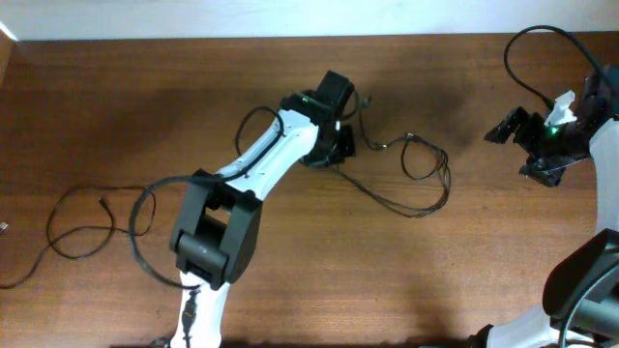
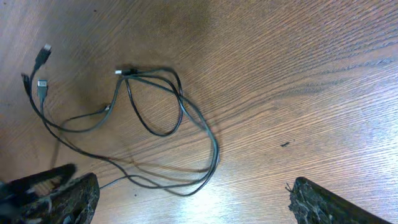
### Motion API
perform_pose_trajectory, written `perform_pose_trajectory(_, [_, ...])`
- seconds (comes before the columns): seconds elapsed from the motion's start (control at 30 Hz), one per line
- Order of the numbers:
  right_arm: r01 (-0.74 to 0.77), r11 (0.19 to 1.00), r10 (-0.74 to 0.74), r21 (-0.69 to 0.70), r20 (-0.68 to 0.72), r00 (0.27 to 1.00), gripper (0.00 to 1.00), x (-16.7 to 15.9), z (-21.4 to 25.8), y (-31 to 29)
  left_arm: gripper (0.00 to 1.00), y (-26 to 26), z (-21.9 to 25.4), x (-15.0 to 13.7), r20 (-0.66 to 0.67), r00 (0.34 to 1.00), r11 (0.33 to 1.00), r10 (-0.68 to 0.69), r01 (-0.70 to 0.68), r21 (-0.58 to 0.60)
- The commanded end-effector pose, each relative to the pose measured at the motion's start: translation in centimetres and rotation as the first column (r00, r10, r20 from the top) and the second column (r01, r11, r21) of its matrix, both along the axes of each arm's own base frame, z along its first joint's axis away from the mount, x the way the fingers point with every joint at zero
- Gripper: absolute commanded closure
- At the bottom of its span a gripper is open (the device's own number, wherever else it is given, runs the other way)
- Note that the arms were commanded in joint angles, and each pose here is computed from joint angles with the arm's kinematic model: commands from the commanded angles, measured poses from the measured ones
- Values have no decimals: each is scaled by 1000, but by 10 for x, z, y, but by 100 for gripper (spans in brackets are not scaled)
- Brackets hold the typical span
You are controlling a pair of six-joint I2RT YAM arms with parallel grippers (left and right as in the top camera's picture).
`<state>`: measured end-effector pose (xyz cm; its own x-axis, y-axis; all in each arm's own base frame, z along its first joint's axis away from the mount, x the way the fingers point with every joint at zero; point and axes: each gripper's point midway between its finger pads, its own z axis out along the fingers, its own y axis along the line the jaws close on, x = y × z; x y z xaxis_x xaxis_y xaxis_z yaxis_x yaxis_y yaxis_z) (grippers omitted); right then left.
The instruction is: Untangle cables
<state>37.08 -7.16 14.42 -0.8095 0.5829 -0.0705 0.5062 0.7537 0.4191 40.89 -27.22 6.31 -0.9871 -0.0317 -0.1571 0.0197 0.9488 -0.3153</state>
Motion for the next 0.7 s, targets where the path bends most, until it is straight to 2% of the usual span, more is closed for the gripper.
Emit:
perform_pose_trajectory(0.0, [-15,1000,15,6,-4,1000,1,-2,-2,3,100,-8,126,15,321,932,979,-170,198,-57])
perform_pose_trajectory(0.1, [-15,1000,15,10,-2,1000,1,-1,-1,4,100,0,245,2,558,819,964,-133,238,-118])
perform_pose_trajectory(0.13, [-15,1000,15,11,-2,1000,1,-1,-1,4,100,3,267,-3,602,790,961,-117,244,-134])
perform_pose_trajectory(0.33, [-49,999,49,13,-1,999,1,1,-1,16,100,10,360,-35,766,641,918,-49,331,-219])
perform_pose_trajectory(0.5, [-129,992,129,13,0,992,1,4,-1,47,100,12,421,-34,878,477,894,51,370,-253])
perform_pose_trajectory(0.67, [-223,975,223,24,5,975,1,5,0,83,100,32,483,-23,913,325,868,247,345,-358])
